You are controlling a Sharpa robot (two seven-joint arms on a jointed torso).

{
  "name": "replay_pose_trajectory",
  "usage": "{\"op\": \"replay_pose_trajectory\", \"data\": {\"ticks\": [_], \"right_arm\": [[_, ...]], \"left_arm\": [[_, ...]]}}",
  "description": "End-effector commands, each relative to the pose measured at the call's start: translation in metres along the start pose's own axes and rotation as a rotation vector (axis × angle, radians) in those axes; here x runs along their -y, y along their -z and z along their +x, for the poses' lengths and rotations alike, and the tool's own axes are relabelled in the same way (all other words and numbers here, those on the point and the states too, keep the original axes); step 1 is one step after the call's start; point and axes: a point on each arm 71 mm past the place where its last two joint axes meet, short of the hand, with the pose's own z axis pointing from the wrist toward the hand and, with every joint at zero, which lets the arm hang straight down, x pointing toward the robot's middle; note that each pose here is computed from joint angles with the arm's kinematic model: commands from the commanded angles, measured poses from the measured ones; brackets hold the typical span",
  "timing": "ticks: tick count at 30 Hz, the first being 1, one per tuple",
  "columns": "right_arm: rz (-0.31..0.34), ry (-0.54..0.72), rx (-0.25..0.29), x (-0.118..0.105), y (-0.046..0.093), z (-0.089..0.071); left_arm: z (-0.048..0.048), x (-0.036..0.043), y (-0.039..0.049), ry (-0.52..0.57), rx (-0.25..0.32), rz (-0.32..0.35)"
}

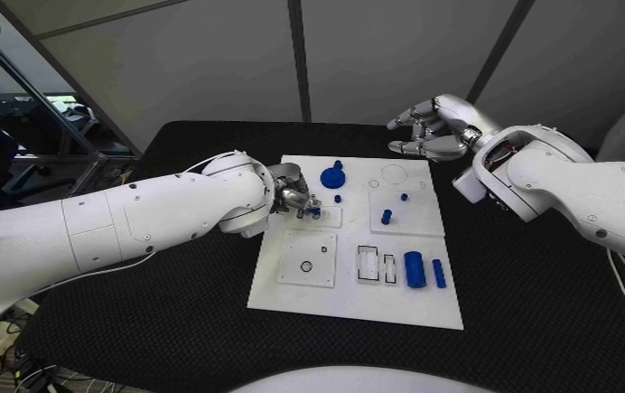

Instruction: Assemble the parts on the task board

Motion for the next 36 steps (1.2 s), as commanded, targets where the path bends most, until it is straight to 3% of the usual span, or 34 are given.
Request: {"op": "replay_pose_trajectory", "data": {"ticks": [1, 36], "right_arm": [[-0.002, 0.006, -0.004, -0.001, -0.001, -0.001], [-0.002, 0.004, -0.013, -0.002, -0.002, 0.001]], "left_arm": [[-0.0028, 0.0016, -0.0003, -0.035, 0.054, 0.007], [0.0041, 0.0060, -0.0105, -0.173, -0.001, -0.012]]}}
